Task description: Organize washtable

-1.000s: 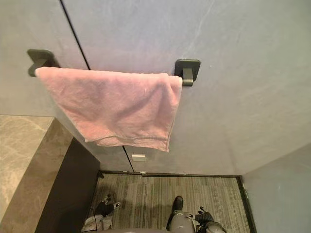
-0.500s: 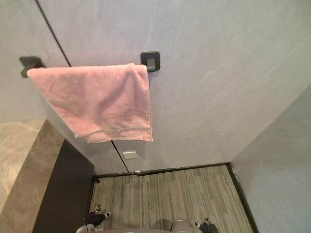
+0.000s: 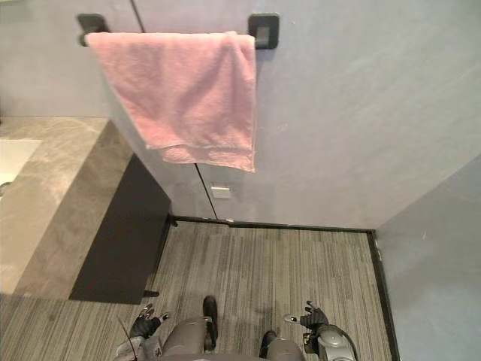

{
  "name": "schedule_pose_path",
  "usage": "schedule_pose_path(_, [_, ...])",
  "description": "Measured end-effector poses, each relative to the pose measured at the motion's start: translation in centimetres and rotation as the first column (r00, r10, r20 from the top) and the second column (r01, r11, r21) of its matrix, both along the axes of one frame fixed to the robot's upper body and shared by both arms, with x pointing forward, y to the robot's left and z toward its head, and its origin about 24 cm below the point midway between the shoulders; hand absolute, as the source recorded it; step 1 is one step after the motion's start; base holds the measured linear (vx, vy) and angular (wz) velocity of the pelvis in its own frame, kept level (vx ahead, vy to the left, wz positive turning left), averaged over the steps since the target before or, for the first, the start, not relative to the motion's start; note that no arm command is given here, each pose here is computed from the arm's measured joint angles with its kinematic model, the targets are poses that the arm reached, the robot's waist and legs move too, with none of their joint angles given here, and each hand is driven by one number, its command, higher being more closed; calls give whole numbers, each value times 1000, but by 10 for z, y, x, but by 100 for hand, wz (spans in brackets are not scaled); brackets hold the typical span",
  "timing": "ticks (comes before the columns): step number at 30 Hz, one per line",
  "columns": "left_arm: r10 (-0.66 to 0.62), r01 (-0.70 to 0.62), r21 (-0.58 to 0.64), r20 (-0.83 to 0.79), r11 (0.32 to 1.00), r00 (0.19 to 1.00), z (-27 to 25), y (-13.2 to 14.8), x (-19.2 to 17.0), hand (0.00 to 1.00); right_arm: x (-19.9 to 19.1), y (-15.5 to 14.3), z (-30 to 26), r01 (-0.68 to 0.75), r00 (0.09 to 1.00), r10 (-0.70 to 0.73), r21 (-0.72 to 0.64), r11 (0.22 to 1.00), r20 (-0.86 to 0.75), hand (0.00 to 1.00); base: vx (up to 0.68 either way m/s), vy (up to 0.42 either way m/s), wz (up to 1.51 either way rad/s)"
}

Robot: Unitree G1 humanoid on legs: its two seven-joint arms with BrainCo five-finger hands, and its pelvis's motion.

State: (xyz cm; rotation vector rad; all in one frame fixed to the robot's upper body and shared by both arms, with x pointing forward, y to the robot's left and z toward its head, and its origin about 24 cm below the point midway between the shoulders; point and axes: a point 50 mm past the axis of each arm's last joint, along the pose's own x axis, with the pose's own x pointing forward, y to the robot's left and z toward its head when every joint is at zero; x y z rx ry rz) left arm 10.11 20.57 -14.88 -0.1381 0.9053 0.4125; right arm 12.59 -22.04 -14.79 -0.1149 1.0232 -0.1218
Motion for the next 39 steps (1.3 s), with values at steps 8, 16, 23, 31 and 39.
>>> schedule_pose_path(8, [134, -130, 48, -115, 990, 984, -6, 26, -38, 0, -37, -5, -10, 96, 992, -94, 12, 995, -87, 0, -156, 136, 108])
schedule_pose_path(16, [-9, 2, -46, -165, 999, 986, -16, -17, -36, 0, -77, -48, -8, 395, 907, -399, -55, 917, -133, 0, -163, 459, 186])
schedule_pose_path(23, [-61, 68, 24, -216, 997, 974, -16, 4, -49, 0, -120, -22, -16, 445, 872, -439, -27, 895, -218, 0, -52, 332, 154])
schedule_pose_path(31, [4, 4, 29, -273, 1000, 962, -18, 9, -70, 0, -114, 8, -19, 448, 880, -430, 56, 892, -201, 0, 26, 129, 99])
schedule_pose_path(39, [11, 8, 74, -243, 997, 970, -13, 24, -59, 0, -112, 29, -21, 401, 904, -374, 104, 910, -208, 0, 116, -52, 66])
